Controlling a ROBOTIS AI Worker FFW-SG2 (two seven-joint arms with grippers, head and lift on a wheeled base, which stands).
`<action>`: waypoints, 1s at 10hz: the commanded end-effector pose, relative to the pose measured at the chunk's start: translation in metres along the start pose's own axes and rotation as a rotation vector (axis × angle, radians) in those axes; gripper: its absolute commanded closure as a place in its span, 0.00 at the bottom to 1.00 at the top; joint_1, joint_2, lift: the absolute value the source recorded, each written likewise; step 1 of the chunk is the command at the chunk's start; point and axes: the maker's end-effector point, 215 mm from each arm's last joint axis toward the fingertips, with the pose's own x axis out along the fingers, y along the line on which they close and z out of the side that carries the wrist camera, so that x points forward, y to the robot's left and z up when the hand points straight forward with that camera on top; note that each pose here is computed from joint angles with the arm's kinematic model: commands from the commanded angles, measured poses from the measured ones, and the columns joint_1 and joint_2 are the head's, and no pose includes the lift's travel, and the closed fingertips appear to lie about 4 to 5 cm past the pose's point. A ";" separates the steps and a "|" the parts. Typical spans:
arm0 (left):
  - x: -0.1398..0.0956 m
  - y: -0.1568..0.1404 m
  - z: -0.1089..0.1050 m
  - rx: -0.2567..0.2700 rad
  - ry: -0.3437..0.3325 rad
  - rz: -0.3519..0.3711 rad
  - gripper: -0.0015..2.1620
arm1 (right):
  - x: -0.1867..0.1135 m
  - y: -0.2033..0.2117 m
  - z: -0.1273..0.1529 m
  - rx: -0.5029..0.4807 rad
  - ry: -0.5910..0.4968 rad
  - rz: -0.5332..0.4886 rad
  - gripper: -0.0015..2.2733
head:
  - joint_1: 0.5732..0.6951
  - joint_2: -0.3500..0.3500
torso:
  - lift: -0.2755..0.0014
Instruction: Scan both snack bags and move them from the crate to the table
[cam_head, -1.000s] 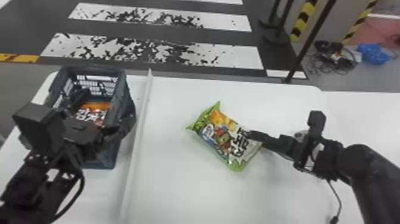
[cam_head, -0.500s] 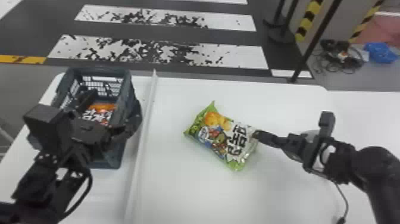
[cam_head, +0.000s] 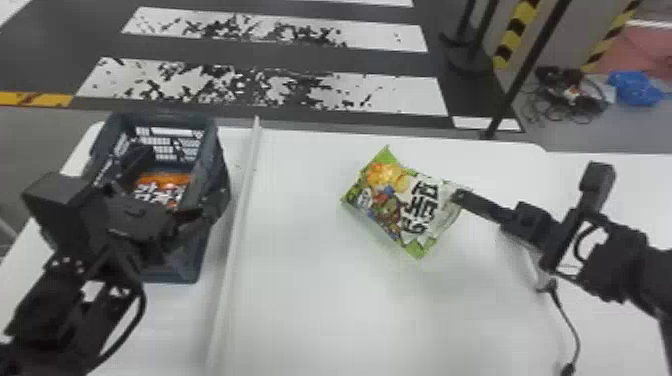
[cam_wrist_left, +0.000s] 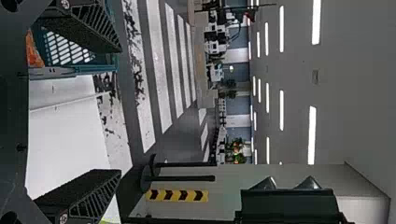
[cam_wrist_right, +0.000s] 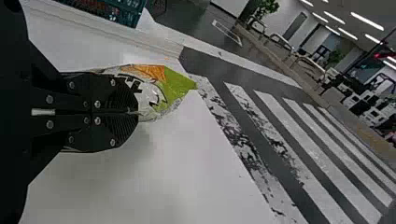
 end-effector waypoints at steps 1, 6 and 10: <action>0.000 0.000 0.002 -0.002 -0.006 0.000 0.03 | -0.025 0.003 0.034 -0.214 -0.080 -0.115 0.99 | 1.00 0.35 | 0.68; -0.002 -0.001 -0.002 -0.005 0.003 -0.001 0.04 | -0.036 0.085 0.038 -1.064 -0.295 -0.306 0.99 | 1.00 0.30 | 0.68; -0.002 0.000 -0.008 -0.009 0.009 0.001 0.04 | 0.014 0.081 -0.119 -1.713 -0.004 -0.276 0.99 | 1.00 0.46 | 0.68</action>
